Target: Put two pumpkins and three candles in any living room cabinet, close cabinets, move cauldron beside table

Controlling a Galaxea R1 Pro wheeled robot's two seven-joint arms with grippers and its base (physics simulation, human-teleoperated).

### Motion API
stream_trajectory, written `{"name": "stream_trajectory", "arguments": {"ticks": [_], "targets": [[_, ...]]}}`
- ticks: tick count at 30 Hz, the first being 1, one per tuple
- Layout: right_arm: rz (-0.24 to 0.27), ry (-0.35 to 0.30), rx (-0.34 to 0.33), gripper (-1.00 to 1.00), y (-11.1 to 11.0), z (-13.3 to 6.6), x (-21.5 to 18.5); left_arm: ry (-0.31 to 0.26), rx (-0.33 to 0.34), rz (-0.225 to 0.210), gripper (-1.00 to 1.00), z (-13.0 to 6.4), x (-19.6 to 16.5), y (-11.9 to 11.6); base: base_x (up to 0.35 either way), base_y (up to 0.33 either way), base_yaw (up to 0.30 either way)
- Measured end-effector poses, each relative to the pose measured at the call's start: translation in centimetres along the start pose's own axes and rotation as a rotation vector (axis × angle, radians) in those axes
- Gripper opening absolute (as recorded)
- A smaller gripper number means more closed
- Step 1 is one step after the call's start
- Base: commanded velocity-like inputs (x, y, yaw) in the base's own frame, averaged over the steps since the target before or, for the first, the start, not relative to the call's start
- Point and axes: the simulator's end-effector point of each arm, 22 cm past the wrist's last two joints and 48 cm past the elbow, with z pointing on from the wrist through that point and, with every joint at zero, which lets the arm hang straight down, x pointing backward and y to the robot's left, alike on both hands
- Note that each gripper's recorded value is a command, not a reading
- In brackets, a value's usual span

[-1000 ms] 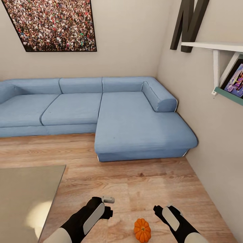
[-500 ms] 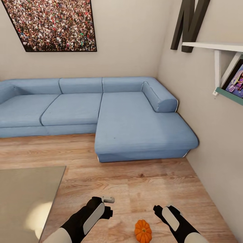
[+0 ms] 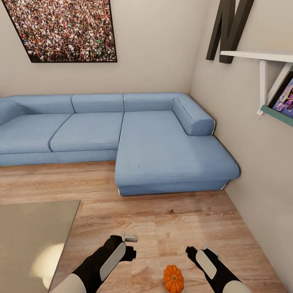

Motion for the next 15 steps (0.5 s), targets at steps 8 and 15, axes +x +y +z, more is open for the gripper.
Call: {"name": "stream_trajectory", "arguments": {"ticks": [8,15], "targets": [[0.005,0.003,-0.017,1.00,0.0,0.3,0.8,-0.050,0.032,-0.001,1.00,-1.2,-1.9,-0.9,0.000,0.000,0.000],[-0.002,0.019,-0.074,1.00,0.5,1.3,1.9,-0.099,0.068,-0.006,1.00,-1.9,-3.5,-1.9,0.000,0.000,0.000]]}}
